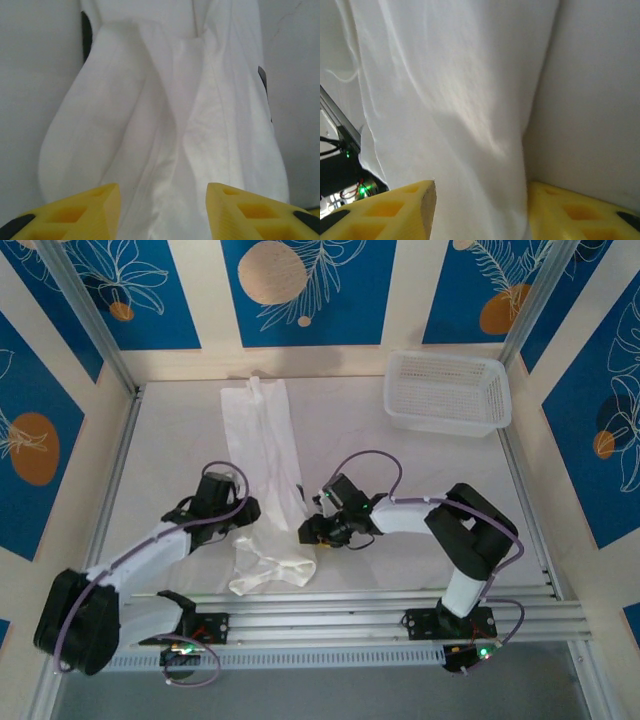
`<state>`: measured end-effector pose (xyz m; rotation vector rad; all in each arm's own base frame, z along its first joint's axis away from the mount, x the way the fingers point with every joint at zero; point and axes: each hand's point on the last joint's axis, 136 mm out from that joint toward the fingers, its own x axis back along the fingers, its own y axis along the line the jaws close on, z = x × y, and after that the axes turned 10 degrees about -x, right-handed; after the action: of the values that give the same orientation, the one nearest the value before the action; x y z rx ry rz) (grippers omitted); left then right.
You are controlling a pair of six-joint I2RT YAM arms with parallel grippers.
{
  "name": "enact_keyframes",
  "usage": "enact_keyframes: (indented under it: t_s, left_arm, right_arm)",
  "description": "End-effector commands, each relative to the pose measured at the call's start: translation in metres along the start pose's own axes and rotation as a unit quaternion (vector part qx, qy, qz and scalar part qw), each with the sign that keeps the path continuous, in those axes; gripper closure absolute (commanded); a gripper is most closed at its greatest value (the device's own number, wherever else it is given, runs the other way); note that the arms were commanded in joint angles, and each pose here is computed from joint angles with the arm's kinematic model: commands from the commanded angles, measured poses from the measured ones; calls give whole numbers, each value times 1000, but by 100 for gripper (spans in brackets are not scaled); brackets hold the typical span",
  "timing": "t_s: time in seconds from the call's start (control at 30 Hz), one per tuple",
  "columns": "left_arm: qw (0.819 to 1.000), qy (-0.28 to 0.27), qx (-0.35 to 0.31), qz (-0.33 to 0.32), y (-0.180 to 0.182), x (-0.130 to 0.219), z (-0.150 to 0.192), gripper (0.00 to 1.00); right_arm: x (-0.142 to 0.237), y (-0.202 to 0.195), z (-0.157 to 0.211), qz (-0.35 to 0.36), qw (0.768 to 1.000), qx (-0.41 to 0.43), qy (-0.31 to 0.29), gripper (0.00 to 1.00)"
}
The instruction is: Fold the inside-out t-shirt
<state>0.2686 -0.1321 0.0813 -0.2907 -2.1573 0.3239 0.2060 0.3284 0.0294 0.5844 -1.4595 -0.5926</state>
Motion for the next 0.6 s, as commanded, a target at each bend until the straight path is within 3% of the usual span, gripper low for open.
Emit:
enact_keyframes:
  t_s: [0.0, 0.07, 0.2, 0.23, 0.57]
  left_arm:
    - [1000, -17, 5, -19, 9, 16, 4, 50]
    - [999, -14, 18, -47, 22, 22, 11, 49]
    - [994, 18, 51, -98, 45, 26, 30, 48]
    - [994, 26, 53, -93, 45, 22, 36, 47]
    - [994, 85, 67, -4, 19, -21, 55, 45]
  right_arm:
    - [-8, -6, -10, 11, 1000, 6, -16, 49]
    - [-11, 0, -12, 0, 1000, 11, -6, 58]
    - [-9, 10, -11, -20, 1000, 13, -1, 93]
    - [-7, 11, -10, -24, 1000, 15, -2, 97]
    - [-9, 19, -5, -41, 999, 19, 15, 100]
